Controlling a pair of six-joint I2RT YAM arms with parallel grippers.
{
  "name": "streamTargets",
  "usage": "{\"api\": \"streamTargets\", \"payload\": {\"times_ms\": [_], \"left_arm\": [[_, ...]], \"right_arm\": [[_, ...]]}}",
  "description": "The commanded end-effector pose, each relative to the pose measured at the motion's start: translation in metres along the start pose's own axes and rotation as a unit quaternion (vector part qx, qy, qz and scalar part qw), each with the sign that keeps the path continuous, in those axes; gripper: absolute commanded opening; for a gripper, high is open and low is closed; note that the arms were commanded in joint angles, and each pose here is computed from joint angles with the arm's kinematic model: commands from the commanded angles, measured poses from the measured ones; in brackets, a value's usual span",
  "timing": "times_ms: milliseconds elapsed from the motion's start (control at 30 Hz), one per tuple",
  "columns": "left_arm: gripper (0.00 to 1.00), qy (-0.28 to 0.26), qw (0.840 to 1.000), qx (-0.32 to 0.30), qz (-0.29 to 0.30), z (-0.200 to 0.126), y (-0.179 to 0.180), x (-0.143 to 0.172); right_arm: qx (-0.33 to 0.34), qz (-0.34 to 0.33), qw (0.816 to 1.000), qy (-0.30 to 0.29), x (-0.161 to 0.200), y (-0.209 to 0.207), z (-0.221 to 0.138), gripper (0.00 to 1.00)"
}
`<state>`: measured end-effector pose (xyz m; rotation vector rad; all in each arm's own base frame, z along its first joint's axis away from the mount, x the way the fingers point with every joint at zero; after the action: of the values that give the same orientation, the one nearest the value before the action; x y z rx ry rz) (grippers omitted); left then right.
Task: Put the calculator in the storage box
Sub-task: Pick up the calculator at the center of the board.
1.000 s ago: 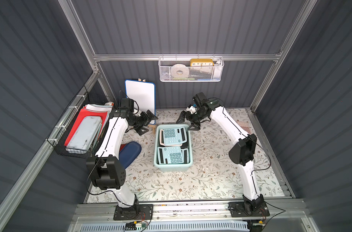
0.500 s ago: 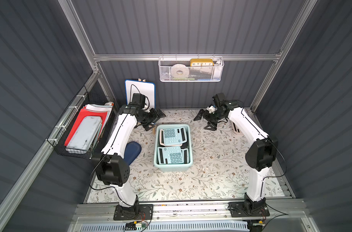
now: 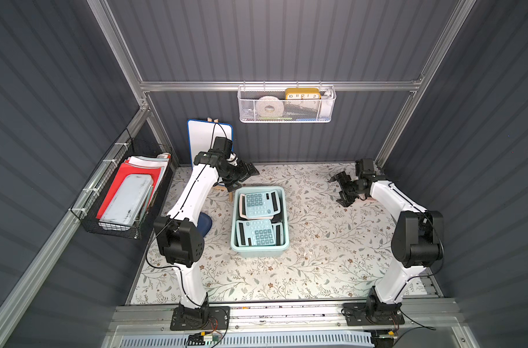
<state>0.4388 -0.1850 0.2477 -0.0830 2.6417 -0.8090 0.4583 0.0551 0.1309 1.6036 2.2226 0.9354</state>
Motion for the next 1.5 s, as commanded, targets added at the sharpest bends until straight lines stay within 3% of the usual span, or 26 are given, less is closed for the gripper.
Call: {"api": "streamTargets", "payload": {"times_ms": [0, 167, 367, 667, 900, 1000, 1267, 1467], "left_arm": [[0.99, 0.005, 1.0, 0.005, 0.02, -0.002, -0.006, 0.0], [0.99, 0.009, 1.0, 0.013, 0.021, 0.001, -0.008, -0.003], [0.99, 0.014, 1.0, 0.015, 0.017, 0.002, -0.011, -0.007], [0.99, 0.016, 1.0, 0.015, 0.015, 0.001, -0.013, -0.008], [0.99, 0.017, 1.0, 0.013, 0.01, -0.001, -0.013, -0.007], [0.99, 0.015, 1.0, 0.011, 0.009, -0.002, -0.013, -0.007], [0.99, 0.014, 1.0, 0.011, 0.007, -0.005, -0.013, -0.005], [0.99, 0.012, 1.0, 0.012, 0.009, -0.009, -0.013, -0.003]], "right_arm": [[-0.081, 0.072, 0.993, -0.05, -0.019, 0.026, -0.001, 0.99], [-0.112, 0.15, 0.976, -0.109, -0.044, 0.012, 0.012, 0.99], [-0.167, 0.25, 0.941, -0.157, -0.074, -0.012, 0.029, 0.99], [-0.205, 0.323, 0.903, -0.198, -0.101, -0.036, 0.043, 0.96], [-0.221, 0.373, 0.873, -0.226, -0.118, -0.059, 0.049, 0.81], [-0.231, 0.381, 0.865, -0.231, -0.123, -0.063, 0.05, 0.7], [-0.229, 0.389, 0.862, -0.231, -0.122, -0.071, 0.048, 0.58], [-0.229, 0.389, 0.861, -0.235, -0.121, -0.08, 0.041, 0.39]]}}
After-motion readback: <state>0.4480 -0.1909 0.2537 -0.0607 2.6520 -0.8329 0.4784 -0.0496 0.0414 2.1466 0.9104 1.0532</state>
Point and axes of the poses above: each gripper's point midway between its finger pads, its own z axis out along the fingers, its own y axis along the line the jaws close on, x = y × z, the point moved 1 cm from there along -z, back along the fingers, and after that the axes turned 9 degrees about z, right-handed, at the moved point
